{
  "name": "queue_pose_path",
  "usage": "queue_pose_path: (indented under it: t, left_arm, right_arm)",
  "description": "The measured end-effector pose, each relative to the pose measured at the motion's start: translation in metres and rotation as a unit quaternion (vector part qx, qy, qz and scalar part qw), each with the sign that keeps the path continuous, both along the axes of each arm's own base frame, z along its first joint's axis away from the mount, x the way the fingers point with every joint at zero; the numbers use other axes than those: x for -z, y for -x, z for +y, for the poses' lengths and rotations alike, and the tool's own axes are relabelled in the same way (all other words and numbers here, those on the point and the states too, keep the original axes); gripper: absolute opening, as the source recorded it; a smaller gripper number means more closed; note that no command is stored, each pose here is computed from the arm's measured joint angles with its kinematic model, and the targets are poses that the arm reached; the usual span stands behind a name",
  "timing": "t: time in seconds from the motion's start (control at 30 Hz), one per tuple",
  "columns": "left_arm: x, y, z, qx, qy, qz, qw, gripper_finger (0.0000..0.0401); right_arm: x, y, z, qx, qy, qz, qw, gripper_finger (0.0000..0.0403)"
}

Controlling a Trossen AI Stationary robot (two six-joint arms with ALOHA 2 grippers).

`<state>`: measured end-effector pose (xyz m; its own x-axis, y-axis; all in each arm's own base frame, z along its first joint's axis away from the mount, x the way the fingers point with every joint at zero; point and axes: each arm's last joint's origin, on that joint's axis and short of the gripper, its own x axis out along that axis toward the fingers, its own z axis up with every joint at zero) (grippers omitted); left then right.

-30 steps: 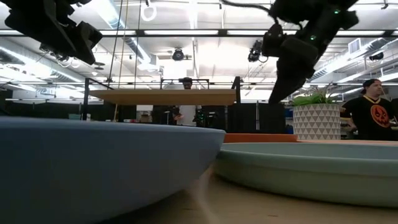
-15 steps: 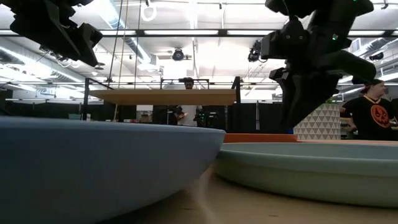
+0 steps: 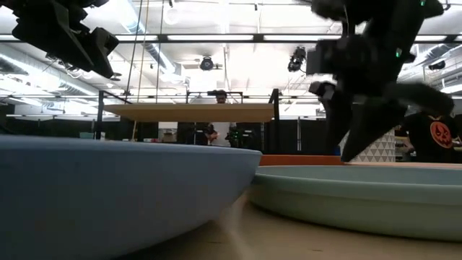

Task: Place and stack plates onto a shelf
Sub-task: Put the orange plate on the shelf

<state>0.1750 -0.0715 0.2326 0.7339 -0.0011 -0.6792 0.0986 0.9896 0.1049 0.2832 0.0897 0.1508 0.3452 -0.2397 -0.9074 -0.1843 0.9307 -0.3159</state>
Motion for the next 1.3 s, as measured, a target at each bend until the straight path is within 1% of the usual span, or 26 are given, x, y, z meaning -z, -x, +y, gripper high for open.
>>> queue_pose_path:
  t: [0.1, 0.2, 0.4, 0.6, 0.77, 0.9, 1.03, 1.17, 1.3]
  left_arm:
    - [0.000, 0.000, 0.000, 0.000, -0.001, 0.001, 1.000, 0.0183]
    - [0.000, 0.000, 0.000, 0.000, -0.001, 0.001, 1.000, 0.0183]
    - [0.000, 0.000, 0.000, 0.000, -0.001, 0.002, 1.000, 0.0183]
    - [0.000, 0.000, 0.000, -0.001, -0.001, 0.002, 1.000, 0.0183]
    - [0.000, 0.000, 0.000, -0.001, 0.000, 0.002, 1.000, 0.0183]
    - [0.000, 0.000, 0.000, -0.003, 0.002, 0.002, 1.000, 0.0183]
    - [0.000, 0.000, 0.000, -0.004, 0.003, 0.002, 1.000, 0.0183]
    - [-0.001, -0.001, 0.000, -0.006, 0.008, -0.005, 1.000, 0.0183]
    - [-0.002, -0.002, 0.000, -0.014, 0.004, -0.016, 1.000, 0.0183]
  right_arm:
    - [0.010, -0.002, 0.000, -0.010, 0.018, 0.016, 1.000, 0.0169]
    - [0.015, -0.003, 0.000, -0.020, 0.029, 0.027, 0.999, 0.0147]
    - [0.017, -0.002, 0.001, -0.024, 0.030, 0.032, 0.999, 0.0093]
    - [0.012, 0.001, 0.009, -0.050, 0.033, 0.036, 0.998, 0.0048]
    - [-0.008, -0.002, 0.018, -0.064, 0.024, 0.037, 0.997, 0.0026]
    - [-0.027, -0.005, 0.031, -0.089, 0.009, 0.044, 0.995, 0.0024]
    - [-0.049, -0.009, 0.040, -0.100, 0.016, 0.046, 0.994, 0.0027]
    - [-0.071, -0.012, 0.046, -0.111, 0.040, 0.039, 0.992, 0.0025]
    - [-0.092, -0.019, 0.051, -0.152, 0.086, 0.010, 0.985, 0.0023]
